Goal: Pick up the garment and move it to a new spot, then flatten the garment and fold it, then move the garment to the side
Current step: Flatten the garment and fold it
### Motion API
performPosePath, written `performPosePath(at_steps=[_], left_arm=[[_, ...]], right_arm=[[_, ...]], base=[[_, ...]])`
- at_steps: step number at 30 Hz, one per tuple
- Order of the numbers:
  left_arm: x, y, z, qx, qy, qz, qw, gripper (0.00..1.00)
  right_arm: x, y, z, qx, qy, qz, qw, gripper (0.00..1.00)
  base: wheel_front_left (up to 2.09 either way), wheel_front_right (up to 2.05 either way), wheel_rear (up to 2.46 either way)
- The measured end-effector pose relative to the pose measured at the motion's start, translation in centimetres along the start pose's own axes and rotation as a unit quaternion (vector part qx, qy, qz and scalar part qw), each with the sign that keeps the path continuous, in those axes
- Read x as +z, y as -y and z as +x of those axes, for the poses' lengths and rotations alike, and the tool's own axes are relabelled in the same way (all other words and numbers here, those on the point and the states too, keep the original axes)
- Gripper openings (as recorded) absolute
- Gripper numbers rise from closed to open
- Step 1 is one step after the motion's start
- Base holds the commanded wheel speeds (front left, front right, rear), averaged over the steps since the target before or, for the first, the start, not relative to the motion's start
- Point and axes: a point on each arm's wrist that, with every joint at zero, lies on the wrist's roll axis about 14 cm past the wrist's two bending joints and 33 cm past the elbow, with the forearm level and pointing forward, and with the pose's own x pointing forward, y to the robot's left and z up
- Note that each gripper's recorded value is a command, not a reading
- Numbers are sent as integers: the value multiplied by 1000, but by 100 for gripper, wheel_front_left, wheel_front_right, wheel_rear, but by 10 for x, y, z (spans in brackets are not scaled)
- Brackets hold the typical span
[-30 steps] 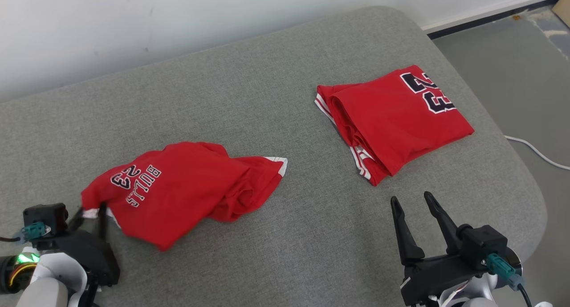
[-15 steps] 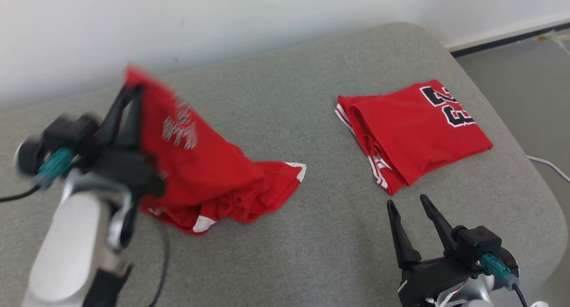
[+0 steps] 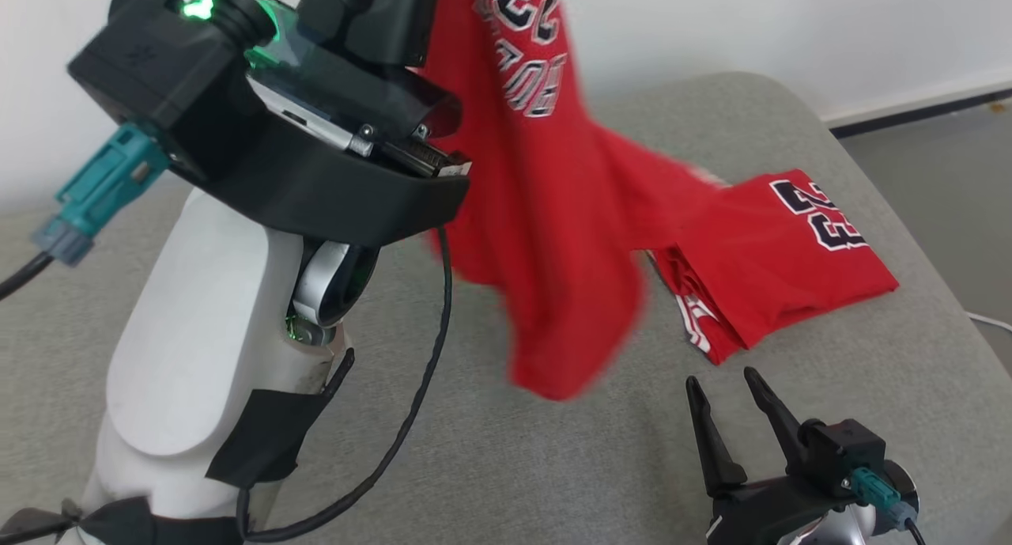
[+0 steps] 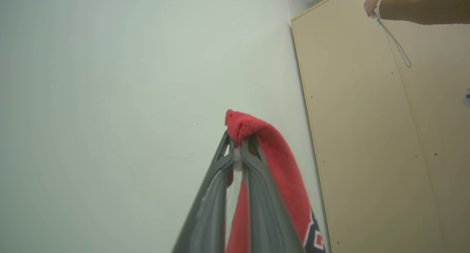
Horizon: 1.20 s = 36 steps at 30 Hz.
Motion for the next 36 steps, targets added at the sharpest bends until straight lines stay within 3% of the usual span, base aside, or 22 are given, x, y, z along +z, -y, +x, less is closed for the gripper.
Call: performPosePath(at_steps=[5,8,12,16,17,18,19,23,29,30,31,33,36], left_arm=[[15,-15,-9,33,-1,11,999,0],[-21,-66,-67,141,-79,14,987,0],[-65,-121,-172,274,-191,26,942,0],[-90,-150,-274,379,-278,34,882,0],[-93,-155,-295,397,-293,37,869,13],[-94,-160,-314,419,-305,40,854,75],[-97,-163,-333,435,-321,44,840,100],[-101,-171,-390,493,-364,53,789,100],[-83,-189,-430,540,-382,109,742,100],[-82,-189,-432,540,-385,113,739,100],[-83,-188,-425,530,-382,111,749,100],[-95,-175,-391,464,-380,104,793,100],[-131,-128,-333,332,-402,76,850,100]], right_arm=[[1,-11,4,18,2,1,1000,100],[0,-26,9,41,1,1,999,100],[1,-43,15,68,0,0,998,100],[1,-53,20,83,0,-2,997,100],[1,-55,21,85,-1,-3,996,100],[1,-56,21,87,-2,-3,996,100],[1,-57,22,88,-2,-3,996,100],[-1,-57,22,88,-5,-3,996,100],[-3,-51,21,79,-7,-3,997,100],[-3,-50,21,78,-8,-2,997,100],[-3,-50,21,77,-8,-2,997,100],[-5,-49,21,76,-9,-1,997,100],[-7,-48,21,74,-12,1,997,100]], base=[[0,0,0],[0,0,0],[0,0,0],[0,0,0],[0,0,0],[0,0,0],[0,0,0],[0,0,0],[0,0,0],[0,0,0],[0,0,0],[0,0,0],[0,0,0]])
